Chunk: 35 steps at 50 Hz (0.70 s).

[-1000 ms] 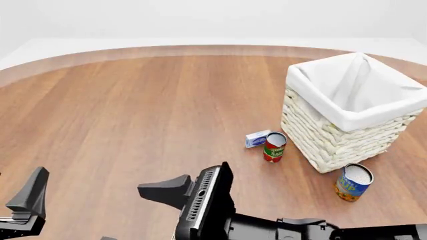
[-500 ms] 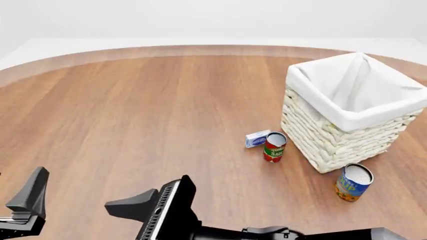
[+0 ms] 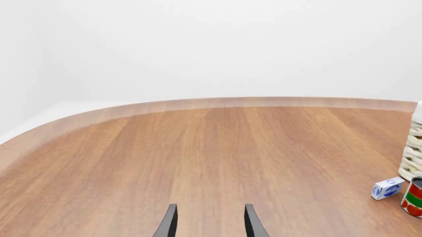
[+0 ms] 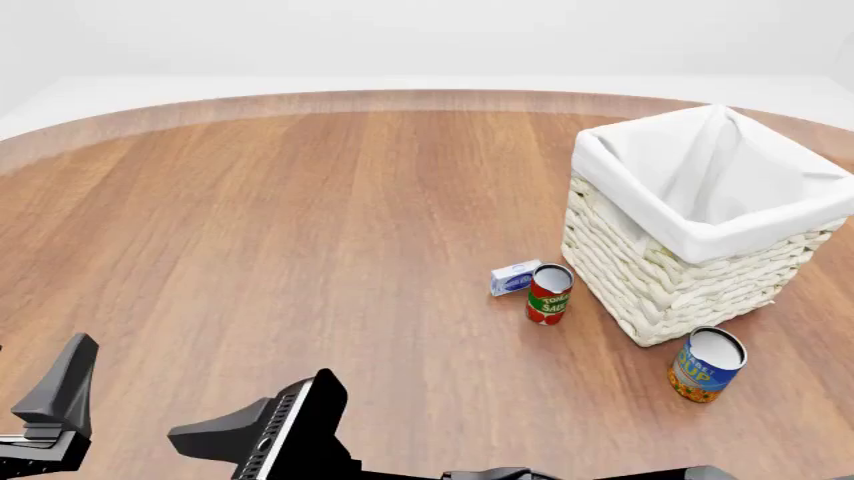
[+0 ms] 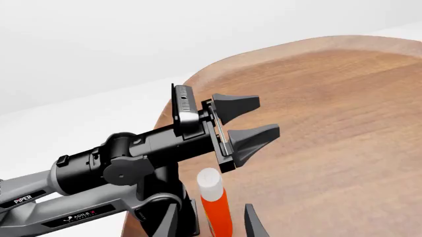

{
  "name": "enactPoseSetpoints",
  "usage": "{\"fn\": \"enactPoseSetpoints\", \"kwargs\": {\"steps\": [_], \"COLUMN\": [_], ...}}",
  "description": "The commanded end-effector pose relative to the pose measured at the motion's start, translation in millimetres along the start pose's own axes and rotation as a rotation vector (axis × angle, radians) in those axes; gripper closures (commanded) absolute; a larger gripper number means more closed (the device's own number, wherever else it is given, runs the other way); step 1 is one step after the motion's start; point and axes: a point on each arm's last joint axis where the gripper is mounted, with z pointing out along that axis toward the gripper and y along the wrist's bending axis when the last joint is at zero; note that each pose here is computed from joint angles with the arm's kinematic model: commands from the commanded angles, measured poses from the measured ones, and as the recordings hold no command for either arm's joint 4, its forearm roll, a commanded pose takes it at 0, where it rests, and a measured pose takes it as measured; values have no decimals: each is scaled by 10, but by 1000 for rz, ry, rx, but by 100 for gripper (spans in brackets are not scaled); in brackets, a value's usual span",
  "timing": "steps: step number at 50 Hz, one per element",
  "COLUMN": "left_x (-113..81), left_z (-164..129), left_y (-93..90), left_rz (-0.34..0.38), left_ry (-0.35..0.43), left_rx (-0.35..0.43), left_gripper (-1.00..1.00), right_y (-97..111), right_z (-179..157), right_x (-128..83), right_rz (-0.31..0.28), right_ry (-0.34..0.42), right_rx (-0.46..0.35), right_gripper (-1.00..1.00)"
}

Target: Pick up the ketchup, and put it in the basket.

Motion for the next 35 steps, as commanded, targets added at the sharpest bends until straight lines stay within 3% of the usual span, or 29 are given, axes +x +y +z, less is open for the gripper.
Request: {"fn": "enactPoseSetpoints", "kwargs": {"steps": [1, 35], "left_x": [0, 0], "left_z": [0, 0], "left_y": [0, 0], "left_rz": [0, 0], "left_ry": [0, 0], "left_rx": [0, 0], "left_gripper": [-100, -100], "right_y": [55, 127], "right_z": [93, 326], "right_x": [14, 122], "right_rz": [9, 35], "right_ry": [10, 39], "right_rx": [-14, -32], "right_gripper": [-100, -100]}}
